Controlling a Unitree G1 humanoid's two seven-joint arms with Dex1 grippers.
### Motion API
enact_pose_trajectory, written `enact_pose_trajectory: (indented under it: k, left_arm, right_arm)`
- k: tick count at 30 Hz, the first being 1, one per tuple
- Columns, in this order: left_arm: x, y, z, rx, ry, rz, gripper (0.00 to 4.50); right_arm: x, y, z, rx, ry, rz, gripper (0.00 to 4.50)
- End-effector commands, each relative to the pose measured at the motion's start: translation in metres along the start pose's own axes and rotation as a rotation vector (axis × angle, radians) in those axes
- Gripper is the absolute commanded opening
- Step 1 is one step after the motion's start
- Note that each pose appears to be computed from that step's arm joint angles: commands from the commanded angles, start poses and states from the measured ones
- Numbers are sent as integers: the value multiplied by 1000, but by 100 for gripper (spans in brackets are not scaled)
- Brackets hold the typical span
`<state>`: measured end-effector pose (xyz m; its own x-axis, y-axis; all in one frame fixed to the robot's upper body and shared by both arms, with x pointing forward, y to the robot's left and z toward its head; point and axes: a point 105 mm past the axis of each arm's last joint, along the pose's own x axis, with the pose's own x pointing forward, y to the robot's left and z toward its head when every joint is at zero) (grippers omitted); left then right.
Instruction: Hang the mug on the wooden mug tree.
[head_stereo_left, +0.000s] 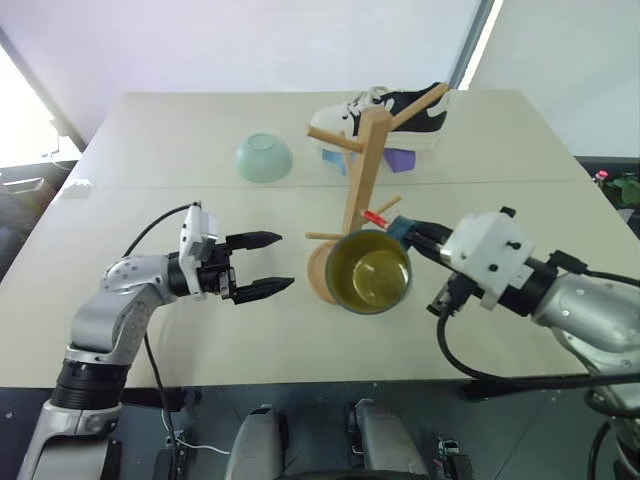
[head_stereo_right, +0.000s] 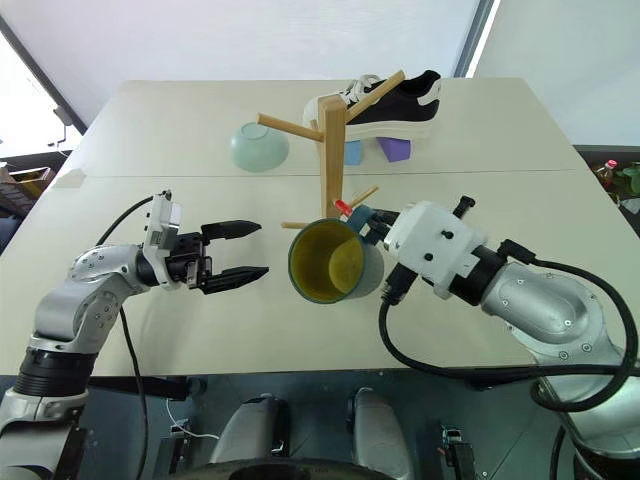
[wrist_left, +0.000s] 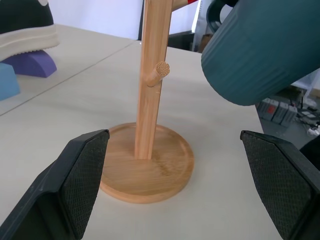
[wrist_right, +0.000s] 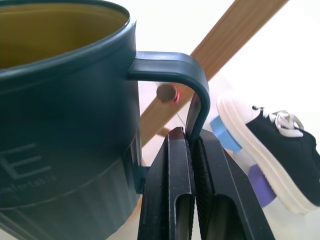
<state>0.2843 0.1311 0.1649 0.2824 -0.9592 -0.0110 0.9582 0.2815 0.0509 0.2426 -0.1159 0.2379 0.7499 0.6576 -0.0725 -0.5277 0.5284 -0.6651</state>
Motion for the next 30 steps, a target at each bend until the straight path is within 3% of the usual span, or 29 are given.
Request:
enact_pose_trajectory:
  k: [1, 15, 18, 22, 30]
  left_arm:
    - [0, -3, 29, 60, -69, -22, 450]
    - [4, -11, 44, 91, -86, -50, 450]
    - [5, -11, 45, 92, -90, -49, 450]
    - [5, -10, 45, 94, -93, -47, 450]
    - [3, -2, 44, 82, -104, -7, 450]
  right_arm:
    - [3, -5, 9, -20, -30, -30, 5]
    - [18, -6, 4, 2, -3, -27, 5]
    - [18, -9, 5, 0, -4, -38, 105]
    - [16, -14, 7, -28, -3, -54, 304]
    - [-7, -30, -2, -18, 24, -97, 304]
